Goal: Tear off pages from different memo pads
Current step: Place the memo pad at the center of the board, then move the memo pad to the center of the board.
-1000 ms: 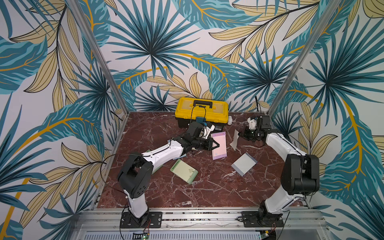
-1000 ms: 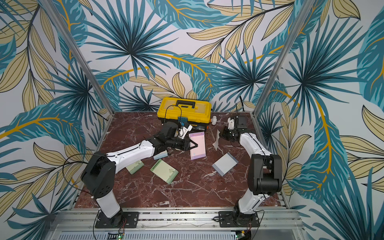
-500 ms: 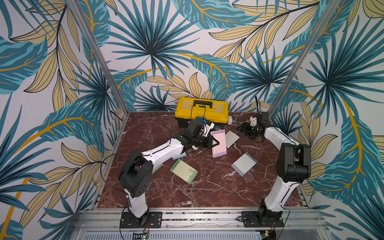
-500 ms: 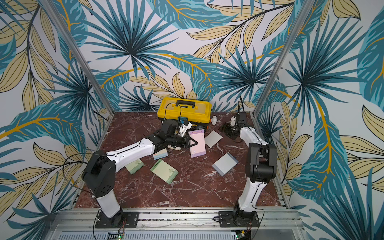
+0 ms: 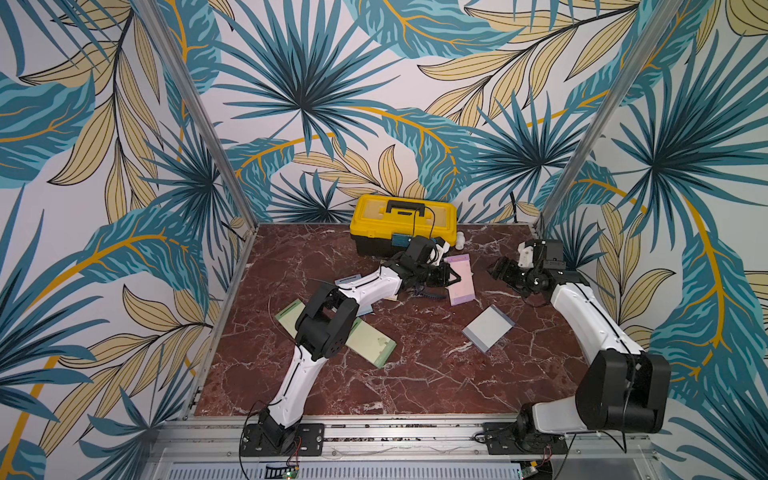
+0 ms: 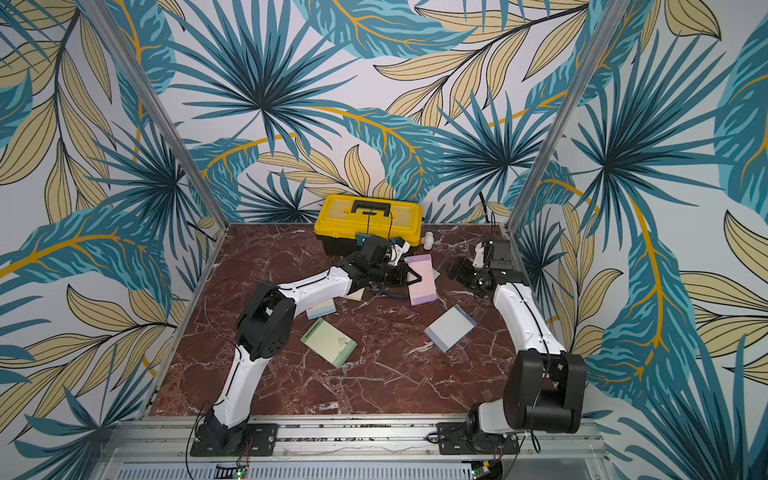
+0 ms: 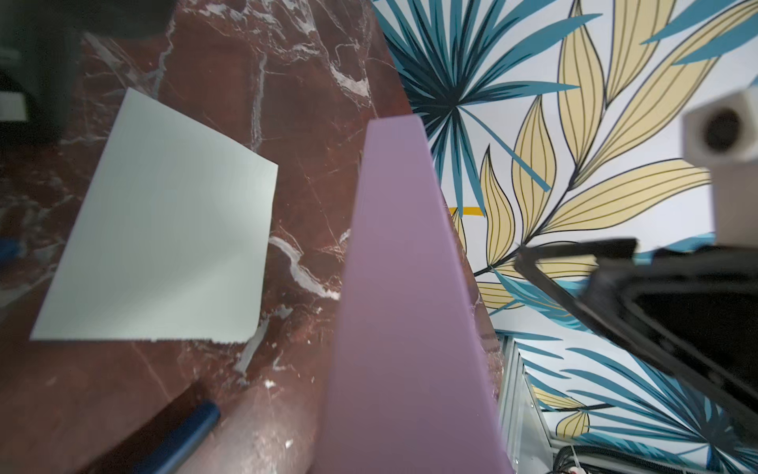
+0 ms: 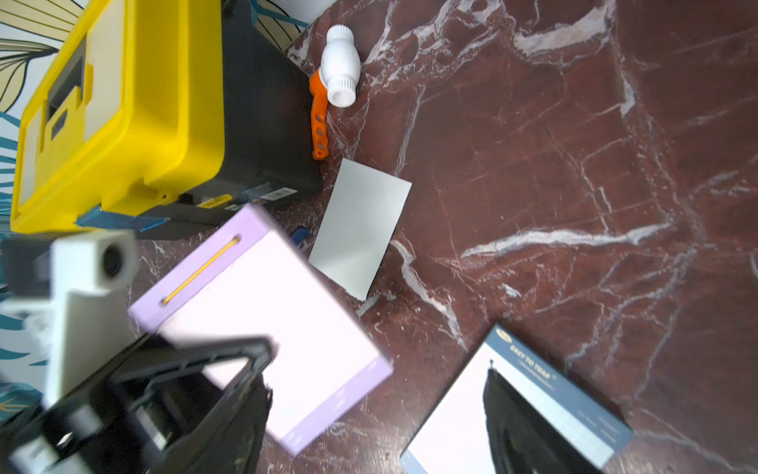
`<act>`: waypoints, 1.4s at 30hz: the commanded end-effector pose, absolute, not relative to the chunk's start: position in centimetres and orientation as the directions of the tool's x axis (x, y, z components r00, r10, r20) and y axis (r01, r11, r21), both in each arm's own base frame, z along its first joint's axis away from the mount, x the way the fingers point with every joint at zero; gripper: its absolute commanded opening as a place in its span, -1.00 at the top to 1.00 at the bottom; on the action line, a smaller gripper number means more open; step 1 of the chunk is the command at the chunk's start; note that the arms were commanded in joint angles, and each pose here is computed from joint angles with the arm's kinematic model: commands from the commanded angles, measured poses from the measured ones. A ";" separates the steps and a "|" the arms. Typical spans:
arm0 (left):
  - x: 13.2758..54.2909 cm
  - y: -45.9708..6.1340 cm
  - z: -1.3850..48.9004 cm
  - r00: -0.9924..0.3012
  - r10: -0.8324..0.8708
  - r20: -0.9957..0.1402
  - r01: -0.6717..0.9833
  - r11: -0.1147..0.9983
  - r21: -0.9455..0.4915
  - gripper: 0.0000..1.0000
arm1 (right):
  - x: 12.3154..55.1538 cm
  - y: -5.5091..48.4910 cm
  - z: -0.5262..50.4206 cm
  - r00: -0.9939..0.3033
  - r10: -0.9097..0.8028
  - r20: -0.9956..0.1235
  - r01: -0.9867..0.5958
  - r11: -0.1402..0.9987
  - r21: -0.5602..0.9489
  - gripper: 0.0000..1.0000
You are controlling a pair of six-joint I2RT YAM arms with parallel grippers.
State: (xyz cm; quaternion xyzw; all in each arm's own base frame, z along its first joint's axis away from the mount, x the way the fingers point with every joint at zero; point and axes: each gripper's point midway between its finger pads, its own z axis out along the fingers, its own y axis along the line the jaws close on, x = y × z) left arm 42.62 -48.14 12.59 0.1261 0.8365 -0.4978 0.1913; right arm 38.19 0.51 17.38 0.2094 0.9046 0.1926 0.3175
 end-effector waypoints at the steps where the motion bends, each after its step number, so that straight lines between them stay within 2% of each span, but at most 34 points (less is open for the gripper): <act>1: 44.0 -49.9 12.5 -0.903 -0.030 -0.429 0.382 0.402 -0.832 1.00 | 35.6 0.9 16.0 -0.735 0.510 -0.448 0.283 0.830 0.480 -0.66; 5: 44.9 -51.2 10.4 -0.934 -0.038 -0.355 0.318 0.364 -0.875 1.00 | 33.7 1.3 15.5 -0.748 0.516 -0.418 0.297 0.823 0.484 -0.67; 7: 45.1 -51.7 9.4 -0.948 -0.037 -0.317 0.284 0.358 -0.889 0.88 | 33.1 1.5 15.0 -0.756 0.520 -0.398 0.308 0.819 0.485 -0.68; 10: 45.4 -51.7 9.0 -0.952 -0.059 -0.300 0.261 0.355 -0.898 0.22 | 32.7 2.1 14.4 -0.770 0.529 -0.357 0.312 0.800 0.512 -0.68; 12: 45.1 -51.9 9.2 -0.953 -0.046 -0.301 0.268 0.341 -0.901 -0.01 | 32.5 2.2 14.0 -0.774 0.532 -0.343 0.321 0.797 0.511 -0.69; 14: 44.7 -51.8 9.5 -0.954 -0.021 -0.298 0.274 0.340 -0.900 -0.34 | 32.2 1.9 13.6 -0.773 0.536 -0.341 0.335 0.800 0.498 -0.71; 16: 44.0 -51.5 9.9 -0.950 0.018 -0.311 0.297 0.351 -0.888 -0.45 | 31.8 1.5 13.4 -0.768 0.540 -0.345 0.353 0.806 0.475 -0.72; 21: 41.4 -48.4 11.2 -0.926 0.103 -0.362 0.365 0.485 -0.795 -0.54 | 31.0 1.1 13.6 -0.759 0.542 -0.360 0.365 0.813 0.454 -0.72; 23: 40.2 -46.2 13.4 -0.905 0.111 -0.410 0.402 0.534 -0.744 -0.56 | 30.5 0.8 13.3 -0.760 0.545 -0.354 0.383 0.815 0.434 -0.68; 26: 37.9 -42.4 14.0 -0.909 0.110 -0.401 0.378 0.619 -0.688 -0.59 | 29.7 0.3 12.3 -0.787 0.524 -0.325 0.400 0.835 0.378 -0.61; 30: 34.6 -39.0 14.7 -0.921 0.124 -0.369 0.351 0.674 -0.650 -0.55 | 30.0 -0.9 10.7 -0.828 0.493 -0.265 0.425 0.862 0.277 -0.50; 34: 32.6 -36.7 14.1 -0.935 0.074 -0.346 0.296 0.700 -0.650 -0.46 | 32.2 -1.8 9.2 -0.855 0.465 -0.228 0.418 0.879 0.229 -0.27; 40: 30.4 -34.7 13.4 -0.935 0.032 -0.353 0.261 0.736 -0.624 -0.40 | 34.4 -3.8 6.8 -0.855 0.475 -0.208 0.448 0.879 0.166 0.63; 42: 29.6 -34.3 13.2 -0.937 0.035 -0.347 0.256 0.745 -0.616 -0.38 | 34.7 -4.6 6.1 -0.855 0.480 -0.197 0.463 0.877 0.126 0.76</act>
